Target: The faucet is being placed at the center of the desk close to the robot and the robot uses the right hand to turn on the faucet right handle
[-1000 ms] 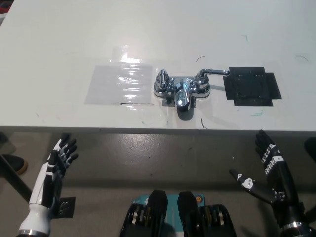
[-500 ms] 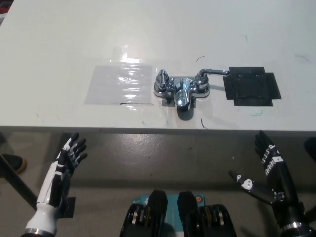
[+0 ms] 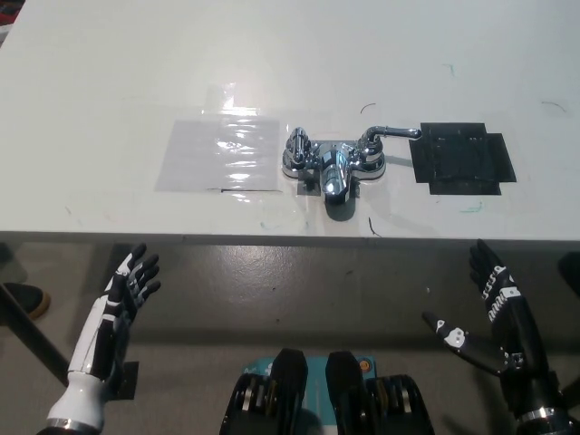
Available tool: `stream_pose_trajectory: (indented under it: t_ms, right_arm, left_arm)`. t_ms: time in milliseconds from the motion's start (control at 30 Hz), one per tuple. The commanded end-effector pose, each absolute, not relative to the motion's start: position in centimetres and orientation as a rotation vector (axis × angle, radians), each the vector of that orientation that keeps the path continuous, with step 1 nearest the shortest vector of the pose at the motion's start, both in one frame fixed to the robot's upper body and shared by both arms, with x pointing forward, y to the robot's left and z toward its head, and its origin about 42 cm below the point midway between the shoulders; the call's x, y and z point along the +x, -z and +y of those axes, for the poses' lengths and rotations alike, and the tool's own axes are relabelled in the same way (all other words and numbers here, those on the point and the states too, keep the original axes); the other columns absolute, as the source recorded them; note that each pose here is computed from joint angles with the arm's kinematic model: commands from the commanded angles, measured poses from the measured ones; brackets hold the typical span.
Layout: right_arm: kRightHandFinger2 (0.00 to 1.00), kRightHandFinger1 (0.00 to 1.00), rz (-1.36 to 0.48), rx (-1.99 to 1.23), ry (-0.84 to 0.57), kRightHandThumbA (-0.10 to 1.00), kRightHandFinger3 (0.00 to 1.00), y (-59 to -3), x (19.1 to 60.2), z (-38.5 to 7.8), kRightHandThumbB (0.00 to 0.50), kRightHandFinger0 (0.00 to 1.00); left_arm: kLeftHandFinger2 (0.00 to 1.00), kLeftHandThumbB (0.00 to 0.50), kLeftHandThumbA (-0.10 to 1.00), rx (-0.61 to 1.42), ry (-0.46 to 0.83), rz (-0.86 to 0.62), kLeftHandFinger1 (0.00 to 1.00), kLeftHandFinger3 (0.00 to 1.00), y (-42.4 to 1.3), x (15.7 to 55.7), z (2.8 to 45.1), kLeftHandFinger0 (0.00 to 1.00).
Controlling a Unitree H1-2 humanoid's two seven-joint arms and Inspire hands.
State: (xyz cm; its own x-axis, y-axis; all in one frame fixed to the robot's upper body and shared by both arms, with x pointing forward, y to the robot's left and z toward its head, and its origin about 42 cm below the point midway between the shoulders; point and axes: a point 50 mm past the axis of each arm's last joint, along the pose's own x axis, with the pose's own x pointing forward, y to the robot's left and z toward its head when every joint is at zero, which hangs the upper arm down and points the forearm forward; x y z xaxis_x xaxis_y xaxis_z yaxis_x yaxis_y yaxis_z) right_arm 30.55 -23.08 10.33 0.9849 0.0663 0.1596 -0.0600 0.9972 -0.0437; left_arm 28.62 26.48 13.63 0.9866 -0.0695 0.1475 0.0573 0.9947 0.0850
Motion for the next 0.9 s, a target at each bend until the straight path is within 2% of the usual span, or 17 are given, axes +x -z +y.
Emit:
stream_pose_trajectory:
  t_ms: [0, 367, 433, 767, 867]
  right_arm:
    - [1.0, 1.0, -0.236, -0.051, -0.071, 0.87, 1.0, -11.64, 31.16, -22.87, 0.154, 1.0]
    - [1.0, 1.0, -0.242, -0.056, -0.088, 0.84, 1.0, -11.73, 31.37, -22.67, 0.146, 1.0]
    - [1.0, 1.0, -0.236, -0.033, -0.089, 0.81, 1.0, -11.74, 31.34, -22.63, 0.151, 1.0]
    - [1.0, 1.0, -0.25, -0.054, -0.094, 0.81, 1.0, -11.88, 31.42, -22.6, 0.147, 1.0]
    - [1.0, 1.0, -0.25, -0.054, -0.1, 0.8, 1.0, -11.95, 31.38, -22.54, 0.131, 1.0]
  left_arm:
    - [1.0, 0.085, 1.0, 0.117, 0.078, -0.199, 1.0, 1.0, -15.12, 29.07, 26.67, 1.0]
    - [1.0, 0.085, 1.0, 0.108, 0.08, -0.2, 1.0, 1.0, -15.26, 29.3, 26.75, 1.0]
    - [1.0, 0.08, 1.0, 0.115, 0.082, -0.203, 1.0, 1.0, -15.23, 29.31, 26.76, 1.0]
    - [1.0, 0.082, 1.0, 0.125, 0.077, -0.201, 1.0, 1.0, -15.38, 29.52, 26.77, 1.0]
    - [1.0, 0.071, 1.0, 0.126, 0.076, -0.201, 1.0, 1.0, -15.43, 29.48, 26.78, 1.0]
